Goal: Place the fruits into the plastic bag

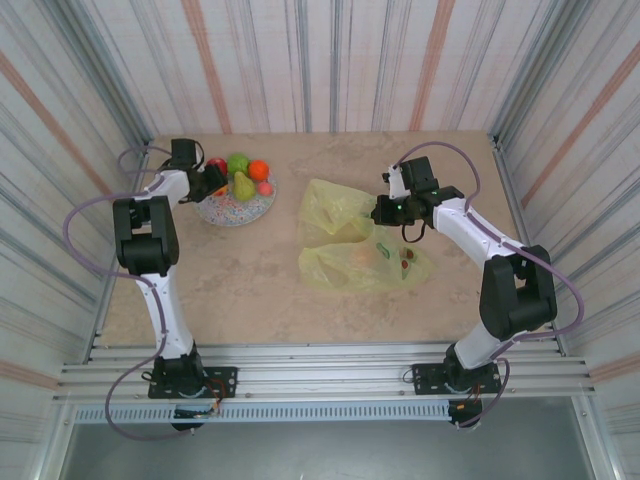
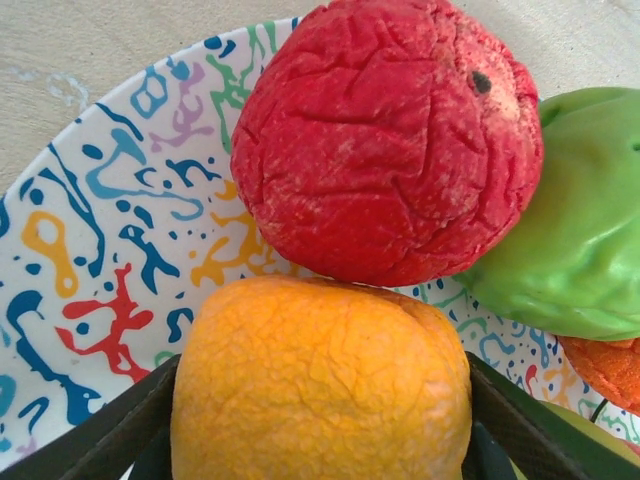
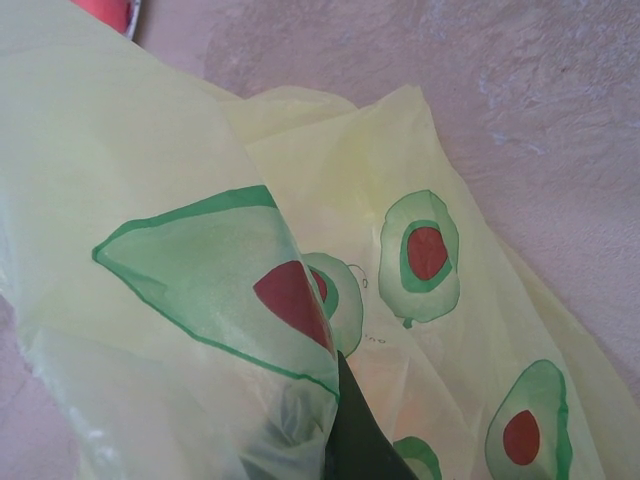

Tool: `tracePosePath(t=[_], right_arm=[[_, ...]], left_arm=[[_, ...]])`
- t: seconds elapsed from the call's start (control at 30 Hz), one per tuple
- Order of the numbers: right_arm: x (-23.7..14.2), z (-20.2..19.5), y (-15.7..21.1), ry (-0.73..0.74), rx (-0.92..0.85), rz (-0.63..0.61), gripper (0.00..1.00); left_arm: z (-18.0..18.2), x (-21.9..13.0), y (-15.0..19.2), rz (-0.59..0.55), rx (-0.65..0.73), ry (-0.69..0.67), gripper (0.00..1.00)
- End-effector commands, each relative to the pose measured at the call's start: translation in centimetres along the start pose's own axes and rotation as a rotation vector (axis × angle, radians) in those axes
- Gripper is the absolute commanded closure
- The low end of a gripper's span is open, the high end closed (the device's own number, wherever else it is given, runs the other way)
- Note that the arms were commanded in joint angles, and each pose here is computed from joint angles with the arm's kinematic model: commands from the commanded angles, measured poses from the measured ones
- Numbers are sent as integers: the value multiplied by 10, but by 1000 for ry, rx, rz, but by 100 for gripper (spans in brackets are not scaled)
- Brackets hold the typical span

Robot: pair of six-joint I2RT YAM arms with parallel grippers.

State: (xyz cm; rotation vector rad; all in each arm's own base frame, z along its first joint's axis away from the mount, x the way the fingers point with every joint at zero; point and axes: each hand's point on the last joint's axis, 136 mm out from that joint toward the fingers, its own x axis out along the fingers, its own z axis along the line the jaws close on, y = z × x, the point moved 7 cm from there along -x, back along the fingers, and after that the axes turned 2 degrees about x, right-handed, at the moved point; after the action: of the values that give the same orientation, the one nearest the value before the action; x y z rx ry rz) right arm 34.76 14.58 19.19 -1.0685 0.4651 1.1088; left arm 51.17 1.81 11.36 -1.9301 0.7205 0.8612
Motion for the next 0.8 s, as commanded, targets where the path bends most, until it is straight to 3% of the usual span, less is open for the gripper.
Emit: tracePosePath(t=[0.0,0.33,0.53,0.77], right_arm=[[-4,5,-3,-24,-15,1,100],[-12,13,-7,-46,-24,-24,100],[-23,15,-13,-47,-28,-58,100],[-26,16,-15,-60,-13,-69,100]], left_arm=[[4,-2,-1,16,0,-16,36],[-9,-75,9,-82,-13,46,39],[-12,-136,32,-163,-36,79,40],[-25,-211,67,-247,-52,222,40]])
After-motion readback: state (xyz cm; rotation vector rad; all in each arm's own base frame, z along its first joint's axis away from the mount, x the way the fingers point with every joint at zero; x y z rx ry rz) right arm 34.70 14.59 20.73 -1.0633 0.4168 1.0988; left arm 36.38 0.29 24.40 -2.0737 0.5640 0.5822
